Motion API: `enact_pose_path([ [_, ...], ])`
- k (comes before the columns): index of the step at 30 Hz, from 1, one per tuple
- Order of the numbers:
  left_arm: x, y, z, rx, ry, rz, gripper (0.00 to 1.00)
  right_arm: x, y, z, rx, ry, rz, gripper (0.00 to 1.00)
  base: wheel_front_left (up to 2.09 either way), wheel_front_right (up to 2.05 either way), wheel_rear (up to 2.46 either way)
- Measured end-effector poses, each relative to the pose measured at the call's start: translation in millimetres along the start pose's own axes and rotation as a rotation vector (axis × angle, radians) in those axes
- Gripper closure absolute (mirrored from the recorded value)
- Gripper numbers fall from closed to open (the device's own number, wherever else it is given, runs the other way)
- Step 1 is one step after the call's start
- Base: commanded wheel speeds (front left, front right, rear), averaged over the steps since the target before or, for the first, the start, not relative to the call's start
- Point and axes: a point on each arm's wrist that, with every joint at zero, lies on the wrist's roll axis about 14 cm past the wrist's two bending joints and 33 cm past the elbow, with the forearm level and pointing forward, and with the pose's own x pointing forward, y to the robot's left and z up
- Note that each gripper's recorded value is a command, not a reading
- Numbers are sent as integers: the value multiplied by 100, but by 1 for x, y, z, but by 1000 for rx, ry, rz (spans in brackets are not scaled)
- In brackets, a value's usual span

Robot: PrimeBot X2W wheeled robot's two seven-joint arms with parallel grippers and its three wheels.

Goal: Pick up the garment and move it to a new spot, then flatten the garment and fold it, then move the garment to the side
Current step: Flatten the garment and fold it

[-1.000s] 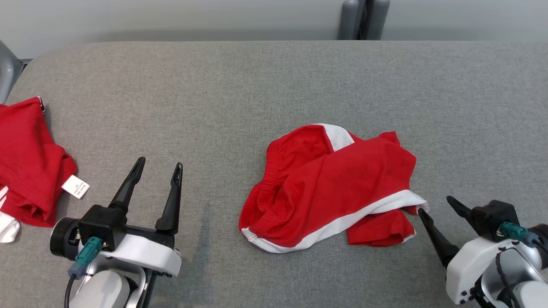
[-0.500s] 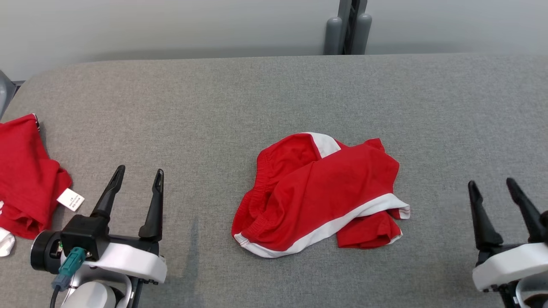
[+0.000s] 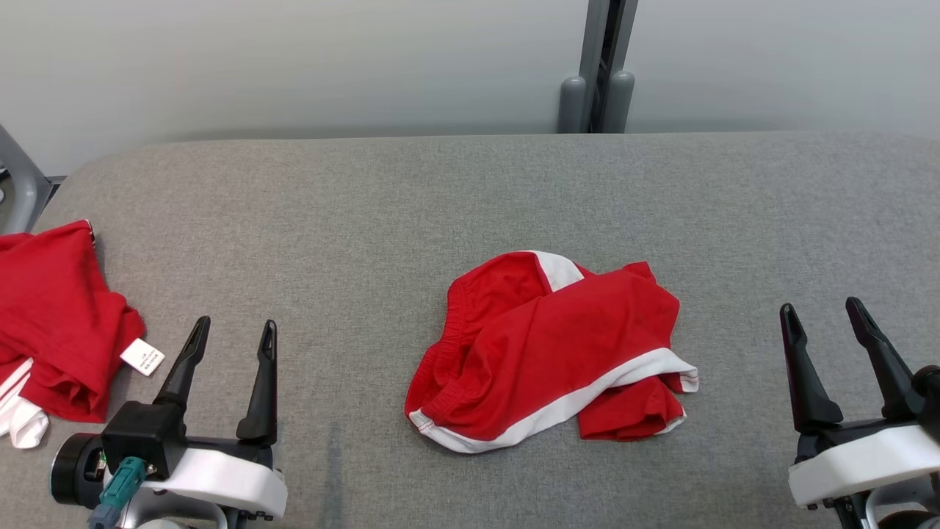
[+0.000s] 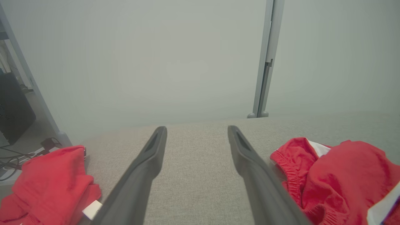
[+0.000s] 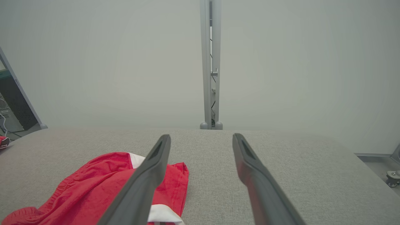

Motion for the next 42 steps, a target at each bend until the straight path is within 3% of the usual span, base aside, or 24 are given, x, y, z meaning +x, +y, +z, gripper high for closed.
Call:
enact_pose_path([
  [15, -8, -3, 1, 12, 13, -18, 0, -5, 4, -2, 23, 7, 10, 0, 0, 0, 0],
  [21, -2, -40, -5, 13, 66, -181, 0, -4, 4, -8, 23, 28, 10, 0, 0, 0, 0],
  [30, -16, -102, -65, 6, 357, -478, 0, -1, -1, -23, 20, 78, -6, 0, 0, 0, 0],
  [35, -26, -115, -93, 40, 476, -585, 0, -1, -8, -37, 25, 118, -25, 0, 0, 0, 0],
  [42, -22, -117, -117, 72, 559, -628, 0, 0, -16, -52, 36, 156, -51, 0, 0, 0, 0],
])
